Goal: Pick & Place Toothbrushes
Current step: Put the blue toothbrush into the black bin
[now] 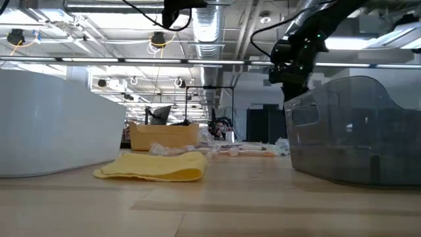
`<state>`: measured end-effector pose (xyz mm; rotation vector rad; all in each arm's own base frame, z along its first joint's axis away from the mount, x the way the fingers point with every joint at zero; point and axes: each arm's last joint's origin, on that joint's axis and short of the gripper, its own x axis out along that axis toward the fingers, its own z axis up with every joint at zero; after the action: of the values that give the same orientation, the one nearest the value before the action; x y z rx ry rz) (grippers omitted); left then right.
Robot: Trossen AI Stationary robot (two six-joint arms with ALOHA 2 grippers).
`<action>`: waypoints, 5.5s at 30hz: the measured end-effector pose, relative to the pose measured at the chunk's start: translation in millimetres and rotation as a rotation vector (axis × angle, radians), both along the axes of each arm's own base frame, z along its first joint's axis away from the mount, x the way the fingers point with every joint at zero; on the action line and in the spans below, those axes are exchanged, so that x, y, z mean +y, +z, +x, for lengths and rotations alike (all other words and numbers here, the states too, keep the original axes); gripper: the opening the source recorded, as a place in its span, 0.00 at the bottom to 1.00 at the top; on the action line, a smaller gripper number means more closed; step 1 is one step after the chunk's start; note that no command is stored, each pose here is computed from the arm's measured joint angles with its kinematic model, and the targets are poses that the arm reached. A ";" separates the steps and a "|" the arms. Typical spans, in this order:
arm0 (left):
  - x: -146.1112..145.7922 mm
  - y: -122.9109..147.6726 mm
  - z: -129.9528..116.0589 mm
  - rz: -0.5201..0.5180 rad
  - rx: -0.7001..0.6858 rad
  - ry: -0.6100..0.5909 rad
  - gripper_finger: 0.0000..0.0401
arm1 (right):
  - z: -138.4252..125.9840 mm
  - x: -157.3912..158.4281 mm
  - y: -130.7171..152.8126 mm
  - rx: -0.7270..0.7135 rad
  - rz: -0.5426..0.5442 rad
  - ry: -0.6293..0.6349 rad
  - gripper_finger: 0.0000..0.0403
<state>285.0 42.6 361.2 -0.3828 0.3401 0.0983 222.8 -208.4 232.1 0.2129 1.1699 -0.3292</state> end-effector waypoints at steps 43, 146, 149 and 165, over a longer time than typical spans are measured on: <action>-9.9 -2.7 0.3 -0.028 0.030 -0.003 0.27 | 15.4 -6.2 -67.5 0.303 -0.045 0.478 0.30; -8.9 -2.9 0.2 -0.036 0.032 0.048 0.27 | 13.2 8.8 -65.3 0.341 0.141 0.247 0.04; -9.0 -3.3 0.1 -0.037 0.036 0.048 0.27 | 13.2 8.8 -65.2 0.341 0.140 0.248 0.01; -9.0 -3.3 0.1 -0.030 0.036 0.045 0.27 | 8.3 7.9 -65.0 0.361 0.168 0.229 0.19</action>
<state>285.1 33.6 357.9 -0.4189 0.3691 0.1445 231.2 -200.5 167.1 0.1671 1.5659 -0.0668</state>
